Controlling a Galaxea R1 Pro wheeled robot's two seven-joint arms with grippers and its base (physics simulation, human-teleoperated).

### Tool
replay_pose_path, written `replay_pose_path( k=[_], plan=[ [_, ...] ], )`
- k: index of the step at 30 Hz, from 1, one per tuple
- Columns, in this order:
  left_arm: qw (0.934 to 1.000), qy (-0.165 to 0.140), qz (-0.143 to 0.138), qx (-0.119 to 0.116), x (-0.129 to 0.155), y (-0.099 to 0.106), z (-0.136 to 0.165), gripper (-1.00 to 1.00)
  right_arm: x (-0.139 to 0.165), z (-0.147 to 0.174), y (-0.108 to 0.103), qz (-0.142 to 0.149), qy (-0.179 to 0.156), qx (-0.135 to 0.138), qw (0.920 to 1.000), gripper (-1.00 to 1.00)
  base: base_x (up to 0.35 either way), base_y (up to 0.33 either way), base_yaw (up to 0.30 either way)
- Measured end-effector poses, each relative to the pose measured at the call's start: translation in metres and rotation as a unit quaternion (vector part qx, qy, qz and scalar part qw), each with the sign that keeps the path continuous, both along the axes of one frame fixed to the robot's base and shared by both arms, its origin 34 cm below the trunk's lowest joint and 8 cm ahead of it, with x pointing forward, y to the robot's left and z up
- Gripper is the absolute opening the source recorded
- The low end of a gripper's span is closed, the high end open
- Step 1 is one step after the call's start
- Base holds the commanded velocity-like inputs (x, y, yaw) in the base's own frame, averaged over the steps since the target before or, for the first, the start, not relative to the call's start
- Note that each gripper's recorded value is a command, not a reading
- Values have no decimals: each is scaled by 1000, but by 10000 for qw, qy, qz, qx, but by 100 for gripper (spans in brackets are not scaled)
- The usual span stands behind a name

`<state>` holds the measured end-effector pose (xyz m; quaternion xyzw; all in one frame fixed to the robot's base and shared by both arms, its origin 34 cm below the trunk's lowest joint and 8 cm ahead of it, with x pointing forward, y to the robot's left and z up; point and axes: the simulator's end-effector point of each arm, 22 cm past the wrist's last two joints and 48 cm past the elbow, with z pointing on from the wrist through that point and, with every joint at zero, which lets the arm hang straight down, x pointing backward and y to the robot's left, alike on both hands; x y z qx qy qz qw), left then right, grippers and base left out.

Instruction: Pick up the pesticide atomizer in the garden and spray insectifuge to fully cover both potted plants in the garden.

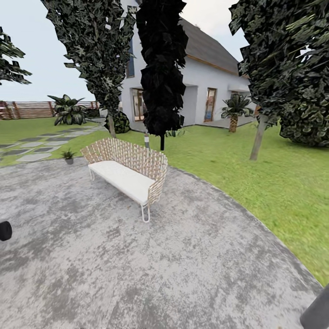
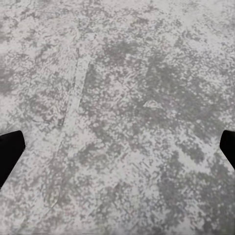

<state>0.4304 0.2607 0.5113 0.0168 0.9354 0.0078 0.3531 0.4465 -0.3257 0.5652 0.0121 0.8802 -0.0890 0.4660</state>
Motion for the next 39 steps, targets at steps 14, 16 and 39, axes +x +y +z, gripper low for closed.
replay_pose_path(
  k=[14, 16, 39],
  plan=[
    [10000, 0, -2, 0, 0, 0, 0, 100, 0, 0, 0, 0, 1, 0, 10000, 100, 0, 0, 283],
    [10000, 0, -2, 0, 0, 0, 0, 100, 0, 0, 0, 0, 1, 0, 10000, 100, 0, 0, 283],
    [10000, 0, -4, 0, 0, 0, 0, 100, 0, 0, 0, -5, -7, 2, 10000, 100, 0, 0, 283]
  ],
)
